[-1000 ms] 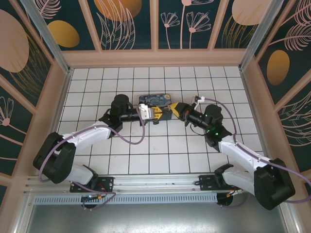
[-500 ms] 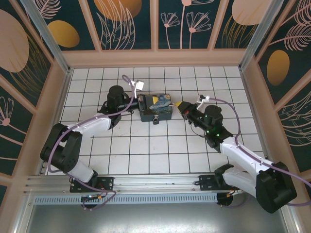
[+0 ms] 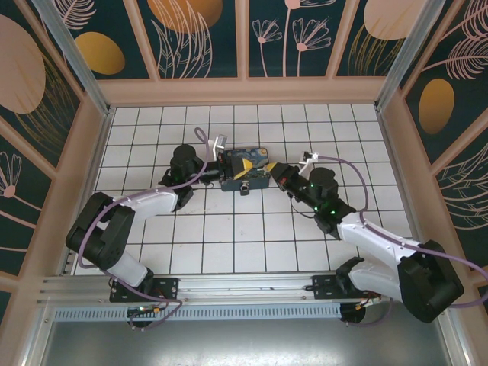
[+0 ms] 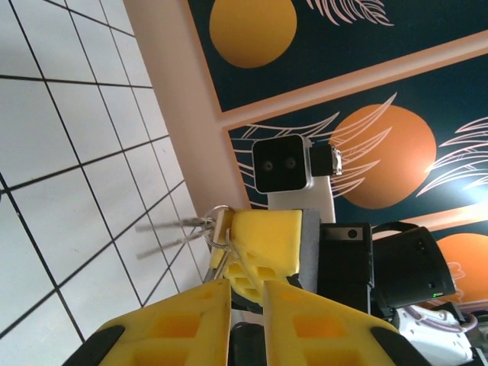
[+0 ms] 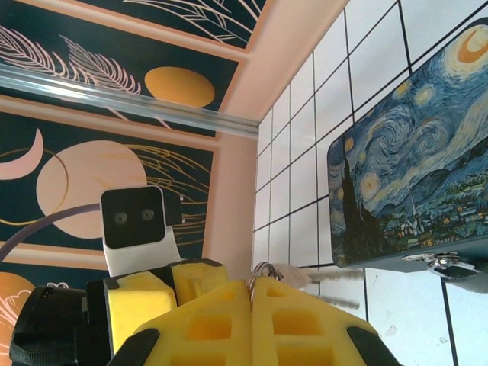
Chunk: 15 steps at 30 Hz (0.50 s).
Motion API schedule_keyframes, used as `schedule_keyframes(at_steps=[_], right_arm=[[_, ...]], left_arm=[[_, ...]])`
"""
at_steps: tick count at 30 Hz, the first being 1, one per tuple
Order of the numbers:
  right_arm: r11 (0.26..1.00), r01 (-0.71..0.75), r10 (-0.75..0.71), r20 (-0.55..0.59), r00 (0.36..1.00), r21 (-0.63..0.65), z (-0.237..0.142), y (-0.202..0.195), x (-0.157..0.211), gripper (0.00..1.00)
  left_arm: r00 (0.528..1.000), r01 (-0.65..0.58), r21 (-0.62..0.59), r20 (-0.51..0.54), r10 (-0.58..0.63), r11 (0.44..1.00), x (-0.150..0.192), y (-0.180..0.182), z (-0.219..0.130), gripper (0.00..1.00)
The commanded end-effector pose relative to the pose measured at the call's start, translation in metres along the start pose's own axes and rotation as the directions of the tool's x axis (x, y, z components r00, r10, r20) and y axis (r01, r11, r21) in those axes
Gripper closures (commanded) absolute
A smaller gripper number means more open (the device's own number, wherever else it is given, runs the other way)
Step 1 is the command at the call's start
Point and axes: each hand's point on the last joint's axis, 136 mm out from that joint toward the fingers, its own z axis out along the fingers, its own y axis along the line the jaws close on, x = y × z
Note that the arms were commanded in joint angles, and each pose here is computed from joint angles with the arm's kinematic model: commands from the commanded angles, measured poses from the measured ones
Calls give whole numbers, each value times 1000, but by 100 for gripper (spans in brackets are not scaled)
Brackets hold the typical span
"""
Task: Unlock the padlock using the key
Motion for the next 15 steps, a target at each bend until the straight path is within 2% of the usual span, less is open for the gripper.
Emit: schedule_keyframes(at_steps=[1,8,11,15], right_arm=[[998,28,-26,44,999,-63,3,16,-6,100],[995,19,-16,22,1000,-100,11,21,1,100],[993,22,-20,19,1000,-112,12,24,2,100],[993,22,-21,12,1000,-112,14,25,3,100]], left_arm=[[1000,14,42,-18,-13,999,5,-8,0,79],[1000,7,4,-30,-7,1000,6,-1,1,69],[999,6,-34,-34,-7,999,7,8,2,67],[999,13,-7,-36,-13,1000,8,5,2,66]])
